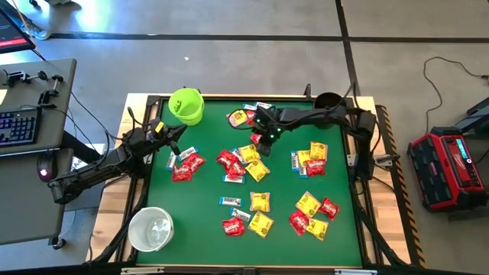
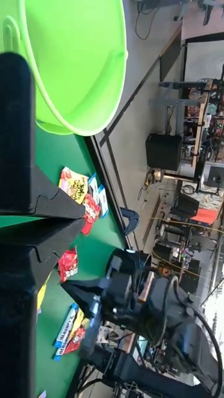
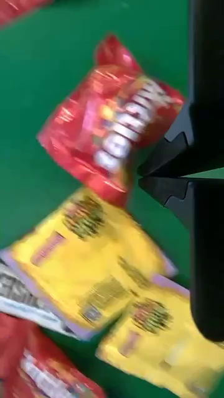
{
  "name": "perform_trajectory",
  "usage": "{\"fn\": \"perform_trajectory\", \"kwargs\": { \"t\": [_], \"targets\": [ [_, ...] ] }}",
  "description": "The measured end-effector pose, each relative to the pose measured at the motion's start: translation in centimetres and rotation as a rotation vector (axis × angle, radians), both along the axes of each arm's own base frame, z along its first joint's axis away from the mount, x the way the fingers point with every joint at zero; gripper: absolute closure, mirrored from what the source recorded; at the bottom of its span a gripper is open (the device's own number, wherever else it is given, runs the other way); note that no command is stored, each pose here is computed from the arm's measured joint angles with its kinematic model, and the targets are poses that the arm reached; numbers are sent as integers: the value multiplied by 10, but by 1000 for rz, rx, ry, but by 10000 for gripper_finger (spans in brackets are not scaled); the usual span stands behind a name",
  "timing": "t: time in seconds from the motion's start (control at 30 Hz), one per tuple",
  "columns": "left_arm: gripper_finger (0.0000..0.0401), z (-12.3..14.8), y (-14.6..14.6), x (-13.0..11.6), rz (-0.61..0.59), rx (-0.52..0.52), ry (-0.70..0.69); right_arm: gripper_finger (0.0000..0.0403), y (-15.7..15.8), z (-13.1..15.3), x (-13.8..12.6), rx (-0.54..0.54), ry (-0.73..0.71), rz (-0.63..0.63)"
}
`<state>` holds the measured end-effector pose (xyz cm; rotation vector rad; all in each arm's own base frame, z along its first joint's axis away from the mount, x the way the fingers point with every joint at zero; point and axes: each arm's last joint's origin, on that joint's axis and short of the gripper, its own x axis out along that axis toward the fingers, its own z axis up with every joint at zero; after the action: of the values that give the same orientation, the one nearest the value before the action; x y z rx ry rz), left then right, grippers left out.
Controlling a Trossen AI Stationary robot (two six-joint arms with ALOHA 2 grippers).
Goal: Sort candy by brand, put in halloween buckets
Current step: Put the yellow candy into the black bucket
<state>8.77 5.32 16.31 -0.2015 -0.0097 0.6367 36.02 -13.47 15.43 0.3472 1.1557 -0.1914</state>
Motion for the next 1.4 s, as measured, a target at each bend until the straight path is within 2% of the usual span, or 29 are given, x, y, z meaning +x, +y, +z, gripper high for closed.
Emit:
{"fn": "perform_trajectory", "kwargs": {
  "t": [0.3,0.4,0.5,0.67,0.8,0.9,1.03,1.27,1.4],
  "targets": [
    [401,0,0,0,0,0,0,403,-30,3,1,-125,-77,-205],
    [401,0,0,0,0,-6,-4,402,-36,6,-2,-94,-98,-194],
    [401,0,0,0,0,-8,-6,395,-32,20,-2,-3,-144,-128],
    [401,0,0,0,-1,-27,-19,344,1,46,-3,172,-208,1],
    [401,0,0,0,-5,-25,-16,290,46,61,-4,269,-194,64],
    [401,0,0,0,-7,-23,-15,262,86,63,-4,344,-146,51],
    [401,0,0,0,-14,-25,-15,247,134,62,-1,378,-68,-93],
    [401,0,0,0,-14,-31,-19,247,181,49,0,363,2,-506],
    [401,-1,-1,1,-25,-55,-32,247,190,47,-1,307,-24,-568]
  ]
}}
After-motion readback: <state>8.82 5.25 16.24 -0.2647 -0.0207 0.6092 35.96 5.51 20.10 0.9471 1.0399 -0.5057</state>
